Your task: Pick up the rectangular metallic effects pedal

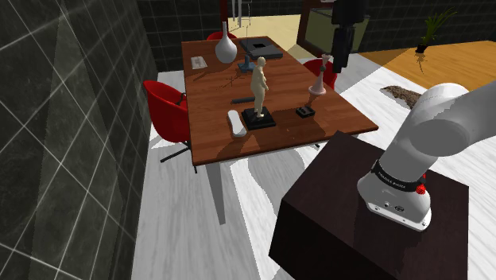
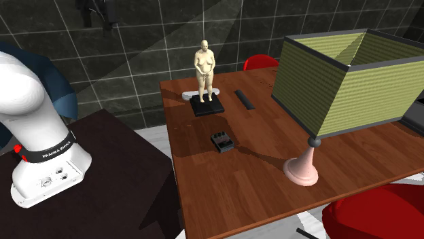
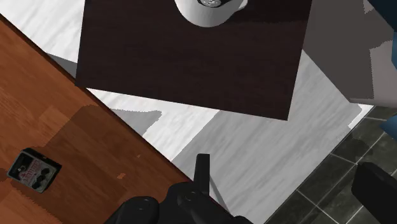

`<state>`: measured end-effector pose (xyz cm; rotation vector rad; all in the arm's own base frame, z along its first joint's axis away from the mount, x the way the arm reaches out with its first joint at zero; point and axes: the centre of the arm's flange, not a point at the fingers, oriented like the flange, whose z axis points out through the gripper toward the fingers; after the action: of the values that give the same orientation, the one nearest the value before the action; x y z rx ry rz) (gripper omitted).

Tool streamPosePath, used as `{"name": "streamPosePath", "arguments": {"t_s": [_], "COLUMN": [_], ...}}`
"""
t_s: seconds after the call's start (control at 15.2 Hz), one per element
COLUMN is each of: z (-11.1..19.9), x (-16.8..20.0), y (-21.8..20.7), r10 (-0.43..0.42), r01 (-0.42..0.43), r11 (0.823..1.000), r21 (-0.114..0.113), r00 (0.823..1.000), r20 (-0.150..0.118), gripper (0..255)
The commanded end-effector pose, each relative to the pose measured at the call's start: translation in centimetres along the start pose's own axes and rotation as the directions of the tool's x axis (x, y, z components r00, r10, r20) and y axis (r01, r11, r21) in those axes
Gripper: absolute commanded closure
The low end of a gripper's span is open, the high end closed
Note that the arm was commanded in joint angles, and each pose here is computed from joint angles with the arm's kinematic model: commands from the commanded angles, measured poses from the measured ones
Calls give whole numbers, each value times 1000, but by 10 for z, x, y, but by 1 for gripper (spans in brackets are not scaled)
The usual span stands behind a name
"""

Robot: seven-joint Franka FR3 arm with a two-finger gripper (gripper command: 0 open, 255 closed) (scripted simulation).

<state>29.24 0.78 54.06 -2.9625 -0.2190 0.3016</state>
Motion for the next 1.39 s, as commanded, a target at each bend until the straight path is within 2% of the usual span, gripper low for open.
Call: {"name": "streamPosePath", "arguments": {"t_s": [0.0,0.13,0.33,0.46,0.66,0.79,0.99,1.12,1.32], "z": [0,11,27,37,53,64,81,92,110], "x": [0,20,48,66,90,104,123,135,148], "y": [0,13,34,50,76,94,124,144,176], "r10": [0,77,192,267,377,448,549,612,700], "r01": [0,-77,-190,-264,-371,-440,-537,-597,-679], "r11": [1000,997,981,962,923,890,831,784,706], "r21": [0,18,46,65,96,116,148,169,200], "r00": [1000,997,981,963,925,893,834,789,712], "r20": [0,-12,-27,-36,-45,-50,-53,-53,-51], "gripper": [0,0,0,0,0,0,0,0,0]}}
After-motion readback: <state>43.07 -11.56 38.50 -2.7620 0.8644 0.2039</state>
